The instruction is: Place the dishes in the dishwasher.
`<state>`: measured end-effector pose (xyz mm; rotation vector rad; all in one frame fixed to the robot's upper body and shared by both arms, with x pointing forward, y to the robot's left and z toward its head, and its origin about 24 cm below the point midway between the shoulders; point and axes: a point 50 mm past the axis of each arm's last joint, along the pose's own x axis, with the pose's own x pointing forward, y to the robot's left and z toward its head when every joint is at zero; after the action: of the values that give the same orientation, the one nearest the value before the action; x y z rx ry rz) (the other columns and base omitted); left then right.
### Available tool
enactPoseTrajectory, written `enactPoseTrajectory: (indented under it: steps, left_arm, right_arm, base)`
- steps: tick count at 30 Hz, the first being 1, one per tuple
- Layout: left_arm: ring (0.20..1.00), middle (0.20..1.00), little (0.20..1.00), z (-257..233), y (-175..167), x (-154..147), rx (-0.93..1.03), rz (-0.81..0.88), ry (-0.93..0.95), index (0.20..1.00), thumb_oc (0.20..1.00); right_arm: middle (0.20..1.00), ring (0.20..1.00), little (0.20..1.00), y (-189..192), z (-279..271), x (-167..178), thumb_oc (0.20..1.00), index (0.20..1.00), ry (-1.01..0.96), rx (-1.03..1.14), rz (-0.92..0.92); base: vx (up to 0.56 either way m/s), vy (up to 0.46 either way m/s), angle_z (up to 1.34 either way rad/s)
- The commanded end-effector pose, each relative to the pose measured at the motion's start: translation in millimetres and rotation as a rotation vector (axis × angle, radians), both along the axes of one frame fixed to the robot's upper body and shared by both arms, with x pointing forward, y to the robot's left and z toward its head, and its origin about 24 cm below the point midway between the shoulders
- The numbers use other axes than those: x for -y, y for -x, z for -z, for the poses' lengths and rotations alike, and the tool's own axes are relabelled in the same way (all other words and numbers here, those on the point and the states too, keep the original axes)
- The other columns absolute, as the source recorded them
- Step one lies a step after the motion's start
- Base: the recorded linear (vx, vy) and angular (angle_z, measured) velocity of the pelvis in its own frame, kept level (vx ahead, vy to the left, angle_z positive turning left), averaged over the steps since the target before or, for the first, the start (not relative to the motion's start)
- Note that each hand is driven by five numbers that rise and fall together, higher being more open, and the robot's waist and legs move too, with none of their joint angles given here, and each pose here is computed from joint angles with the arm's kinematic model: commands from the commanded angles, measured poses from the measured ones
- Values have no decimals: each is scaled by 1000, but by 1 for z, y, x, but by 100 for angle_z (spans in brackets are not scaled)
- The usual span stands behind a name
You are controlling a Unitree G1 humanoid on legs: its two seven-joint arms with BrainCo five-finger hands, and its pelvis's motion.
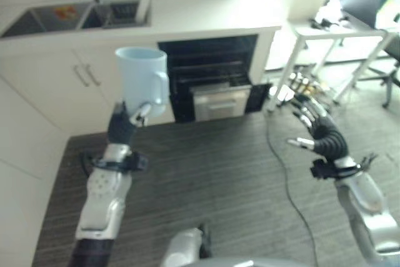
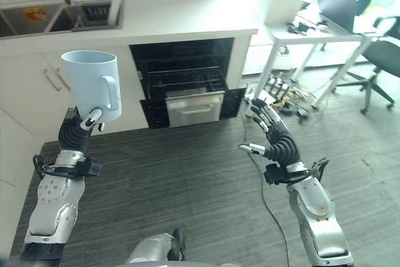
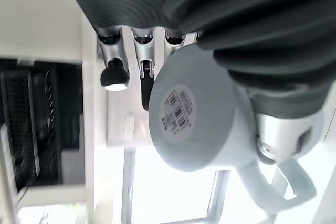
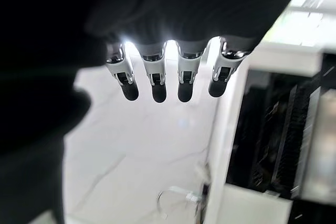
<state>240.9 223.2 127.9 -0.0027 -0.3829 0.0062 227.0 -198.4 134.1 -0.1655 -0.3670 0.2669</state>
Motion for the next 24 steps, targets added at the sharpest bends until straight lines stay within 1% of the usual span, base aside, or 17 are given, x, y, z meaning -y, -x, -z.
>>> enactPoseTrajectory:
  steps: [1, 7, 10, 15, 21, 24]
  left_arm:
    - [200, 200, 200, -14, 15, -4, 64, 13, -49, 200, 200]
    - [200, 200, 200, -11, 12, -3, 48, 18, -67, 200, 200]
    - [200, 200, 200, -19, 4, 0, 74, 34, -67, 200, 200]
    - [200, 200, 200, -21, 4, 7, 88, 33, -85, 200, 200]
    - [200, 200, 200, -21, 11, 5, 81, 40, -87, 200, 200]
    - [200, 200, 200, -20, 17, 2, 76, 37, -71, 200, 200]
  right_arm:
    - [1000, 1000, 1000, 1, 1, 8, 1000, 1000, -14, 13, 40]
    - [1000, 1000, 1000, 1, 8, -4, 1000, 1000, -8, -1, -4]
    - [1000, 1000, 1000, -3, 7, -4, 1000, 1000, 3, 14, -6]
    - [1000, 1000, 1000, -6, 1, -9, 1000, 1000, -26, 36, -8]
    - [1000, 1000, 1000, -2, 3, -9, 1000, 1000, -38, 22, 8]
    - [1000, 1000, 1000, -2, 0, -8, 1000, 1000, -32, 26, 4]
  base:
    - [157, 222, 28]
    - [158, 218, 19]
    - [123, -117, 23]
    - [253, -426, 30]
    - [254, -438, 46]
    - [220, -357, -13]
